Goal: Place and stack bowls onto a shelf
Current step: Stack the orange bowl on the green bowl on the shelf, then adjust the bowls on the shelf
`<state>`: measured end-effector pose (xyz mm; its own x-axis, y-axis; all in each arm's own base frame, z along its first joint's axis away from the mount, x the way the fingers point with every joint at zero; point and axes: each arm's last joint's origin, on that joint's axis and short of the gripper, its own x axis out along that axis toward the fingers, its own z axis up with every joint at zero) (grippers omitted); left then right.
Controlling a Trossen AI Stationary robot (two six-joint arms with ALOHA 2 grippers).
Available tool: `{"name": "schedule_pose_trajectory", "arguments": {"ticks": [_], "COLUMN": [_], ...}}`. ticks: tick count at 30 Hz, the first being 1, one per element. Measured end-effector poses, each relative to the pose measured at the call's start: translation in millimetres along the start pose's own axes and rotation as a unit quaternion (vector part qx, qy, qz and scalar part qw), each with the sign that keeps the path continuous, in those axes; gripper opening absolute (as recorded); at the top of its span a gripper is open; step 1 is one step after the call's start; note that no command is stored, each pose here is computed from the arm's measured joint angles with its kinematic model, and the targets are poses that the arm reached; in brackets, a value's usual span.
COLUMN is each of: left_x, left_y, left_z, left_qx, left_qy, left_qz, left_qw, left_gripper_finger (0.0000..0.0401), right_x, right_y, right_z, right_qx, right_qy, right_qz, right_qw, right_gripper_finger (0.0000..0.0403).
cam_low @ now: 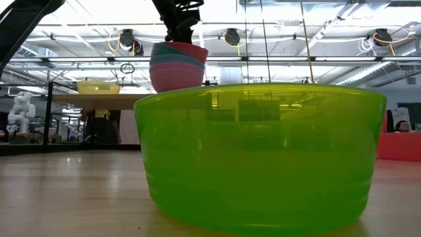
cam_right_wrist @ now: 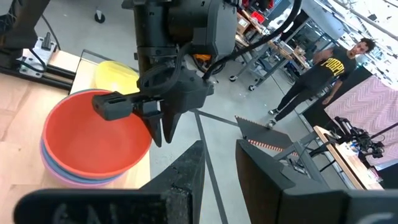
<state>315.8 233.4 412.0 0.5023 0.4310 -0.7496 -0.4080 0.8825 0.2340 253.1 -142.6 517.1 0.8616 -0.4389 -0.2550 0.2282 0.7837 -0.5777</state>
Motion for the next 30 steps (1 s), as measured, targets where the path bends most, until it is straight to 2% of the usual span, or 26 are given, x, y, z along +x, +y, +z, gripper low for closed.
{"name": "schedule_pose_trajectory", "arguments": {"ticks": [14, 21, 24, 30], "left_x": [-0.3, -51.3, -67.1, -90.8], "left_y": [-1.3, -12.4, -22.7, -45.4], "left_z": [-0.6, -13.7, -21.9, -28.4], "left_qx": [-0.007, -0.038, -0.045, -0.05], "left_qy": [0.004, 0.027, 0.06, 0.081], "left_qz": [-0.003, -0.009, -0.002, 0.003], "left_qw": [1.0, 0.999, 0.997, 0.995], "left_gripper_finger": [0.0086, 0.0085, 0.0085, 0.0085], "right_x": [0.0, 0.0, 0.0, 0.0], "right_y": [0.0, 0.0, 0.0, 0.0], "right_z": [0.0, 0.0, 0.0, 0.0], "right_qx": [0.0, 0.0, 0.0, -0.011], "right_qy": [0.0, 0.0, 0.0, 0.0], "right_qz": [0.0, 0.0, 0.0, 0.0], "right_qw": [1.0, 1.0, 1.0, 1.0], "right_gripper_finger": [0.0084, 0.0084, 0.0084, 0.0084]}}
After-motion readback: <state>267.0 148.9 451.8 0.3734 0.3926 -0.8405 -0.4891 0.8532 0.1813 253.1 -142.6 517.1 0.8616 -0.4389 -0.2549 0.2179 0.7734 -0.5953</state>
